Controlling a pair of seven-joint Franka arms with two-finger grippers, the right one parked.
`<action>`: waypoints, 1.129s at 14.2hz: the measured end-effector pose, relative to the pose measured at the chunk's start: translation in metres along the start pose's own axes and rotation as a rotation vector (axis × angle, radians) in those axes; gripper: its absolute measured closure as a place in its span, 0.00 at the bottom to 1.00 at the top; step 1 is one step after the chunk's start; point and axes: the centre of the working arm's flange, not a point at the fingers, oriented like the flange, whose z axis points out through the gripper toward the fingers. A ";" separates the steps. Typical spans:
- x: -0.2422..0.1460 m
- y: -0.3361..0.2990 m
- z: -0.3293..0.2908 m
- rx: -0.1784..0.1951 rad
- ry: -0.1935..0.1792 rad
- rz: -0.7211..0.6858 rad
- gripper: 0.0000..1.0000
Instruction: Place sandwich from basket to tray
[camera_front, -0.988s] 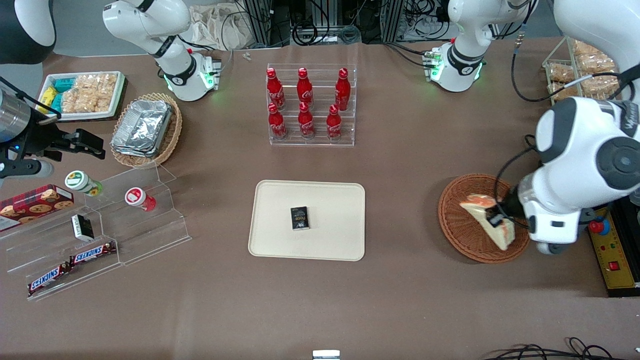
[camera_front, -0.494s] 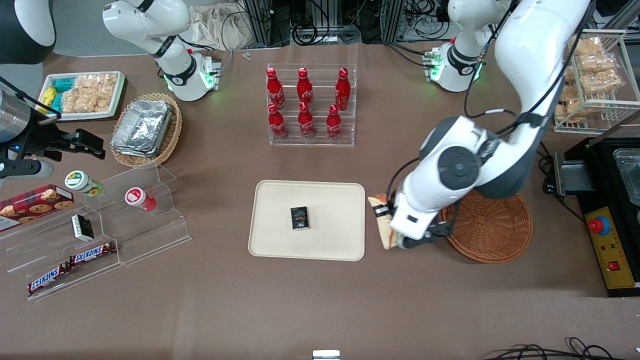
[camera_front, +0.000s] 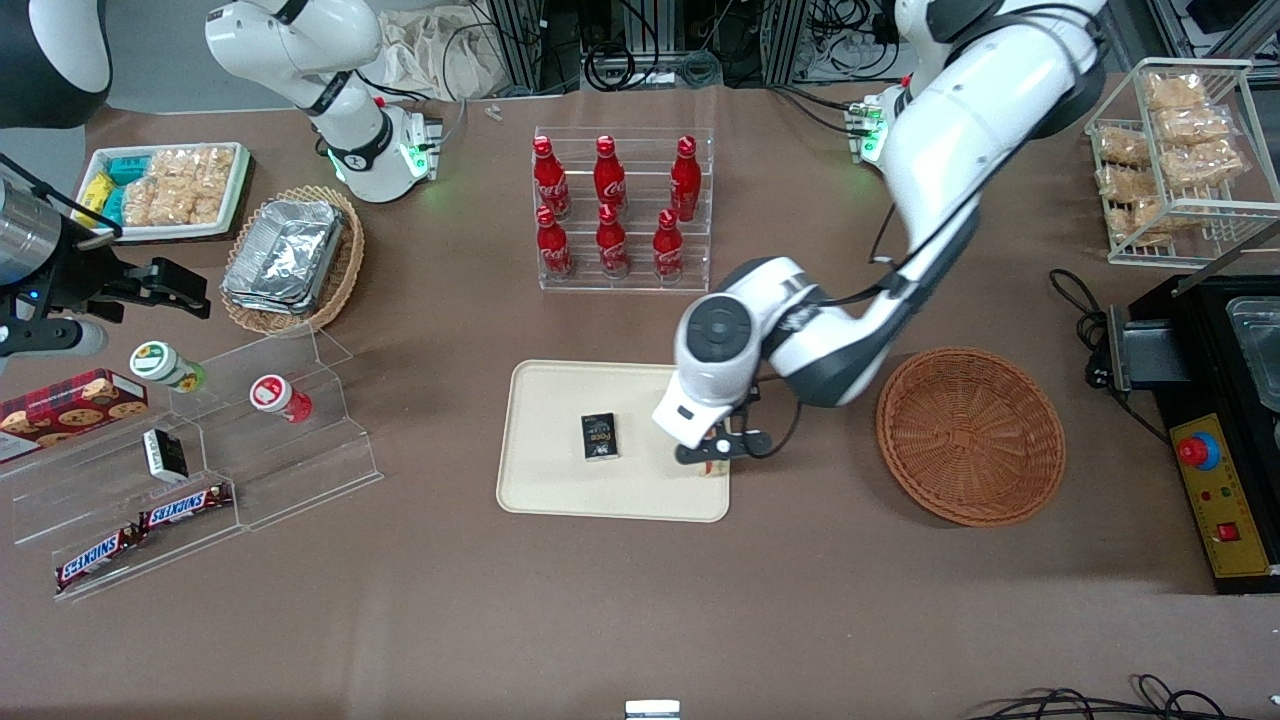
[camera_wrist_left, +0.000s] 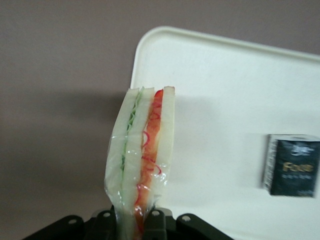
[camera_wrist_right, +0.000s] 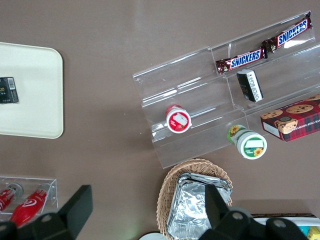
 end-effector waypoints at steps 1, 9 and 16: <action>-0.010 0.012 0.017 0.010 0.020 0.003 0.81; 0.009 0.016 0.010 -0.039 0.082 -0.032 0.27; 0.063 -0.130 -0.194 -0.017 0.040 -0.062 0.00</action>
